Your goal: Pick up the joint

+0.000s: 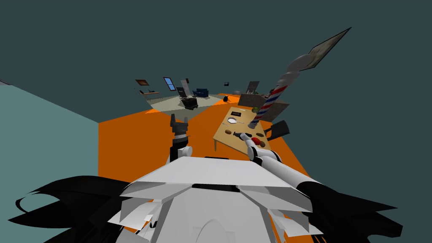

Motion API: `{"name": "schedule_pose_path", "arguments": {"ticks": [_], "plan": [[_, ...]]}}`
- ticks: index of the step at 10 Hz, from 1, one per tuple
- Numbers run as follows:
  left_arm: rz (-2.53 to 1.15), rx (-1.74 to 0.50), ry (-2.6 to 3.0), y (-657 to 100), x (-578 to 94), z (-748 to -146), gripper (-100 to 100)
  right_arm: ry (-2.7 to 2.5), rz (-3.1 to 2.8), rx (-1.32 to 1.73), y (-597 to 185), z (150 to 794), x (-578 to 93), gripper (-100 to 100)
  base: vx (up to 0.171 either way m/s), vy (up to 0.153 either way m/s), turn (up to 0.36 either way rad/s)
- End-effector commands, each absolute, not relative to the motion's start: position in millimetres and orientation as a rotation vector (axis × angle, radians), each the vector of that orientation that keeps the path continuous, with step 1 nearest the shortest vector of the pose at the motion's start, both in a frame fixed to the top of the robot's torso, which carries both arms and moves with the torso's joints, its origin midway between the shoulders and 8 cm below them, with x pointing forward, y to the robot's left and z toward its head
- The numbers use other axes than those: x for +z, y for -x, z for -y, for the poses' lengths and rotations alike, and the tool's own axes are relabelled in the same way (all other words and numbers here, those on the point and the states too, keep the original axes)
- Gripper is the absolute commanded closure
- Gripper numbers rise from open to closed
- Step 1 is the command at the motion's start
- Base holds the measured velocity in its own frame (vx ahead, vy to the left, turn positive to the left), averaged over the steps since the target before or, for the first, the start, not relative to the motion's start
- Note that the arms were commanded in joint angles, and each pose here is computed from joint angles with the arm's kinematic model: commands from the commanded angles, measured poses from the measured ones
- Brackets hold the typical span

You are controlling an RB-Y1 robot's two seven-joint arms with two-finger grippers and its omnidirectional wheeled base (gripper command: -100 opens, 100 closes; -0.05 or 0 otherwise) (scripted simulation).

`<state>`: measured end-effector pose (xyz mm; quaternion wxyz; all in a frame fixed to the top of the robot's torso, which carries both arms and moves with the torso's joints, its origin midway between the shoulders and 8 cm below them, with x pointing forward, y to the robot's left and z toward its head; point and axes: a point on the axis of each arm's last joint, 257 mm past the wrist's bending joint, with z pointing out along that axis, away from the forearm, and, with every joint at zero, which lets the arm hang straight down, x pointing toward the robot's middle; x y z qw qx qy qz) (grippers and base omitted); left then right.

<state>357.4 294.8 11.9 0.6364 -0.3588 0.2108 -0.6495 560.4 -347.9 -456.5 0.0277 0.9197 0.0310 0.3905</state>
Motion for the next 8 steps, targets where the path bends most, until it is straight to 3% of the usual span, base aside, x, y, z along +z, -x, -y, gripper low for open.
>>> {"name": "schedule_pose_path", "arguments": {"ticks": [1,5,6,7,8], "plan": [[-0.481,-1.483,0.819,-357.4,11.9,-294.8,0,-2.87,-0.086,1.176,-558.7,344.3,-460.0,-100,0.017,-0.012,0.04],[-0.482,-1.483,0.82,-357.4,11.8,-294.8,0,-2.918,-0.07,1.132,-555.9,337.0,-464.9,-100,0.038,-0.015,0.045],[-0.481,-1.483,0.819,-357.4,11.9,-294.8,0,-2.918,-0.072,1.13,-555.7,336.6,-465.2,0,0.0,0.0,0.0],[-0.481,-1.483,0.819,-357.4,11.9,-294.8,0,-2.916,-0.068,1.134,-548.5,327.4,-475.8,-100,0.077,-0.046,0.03],[-0.482,-1.483,0.82,-357.4,11.8,-294.8,0,-2.88,-0.058,1.19,-564.7,331.8,-458.0,-100,0.098,-0.054,0.017]]}}
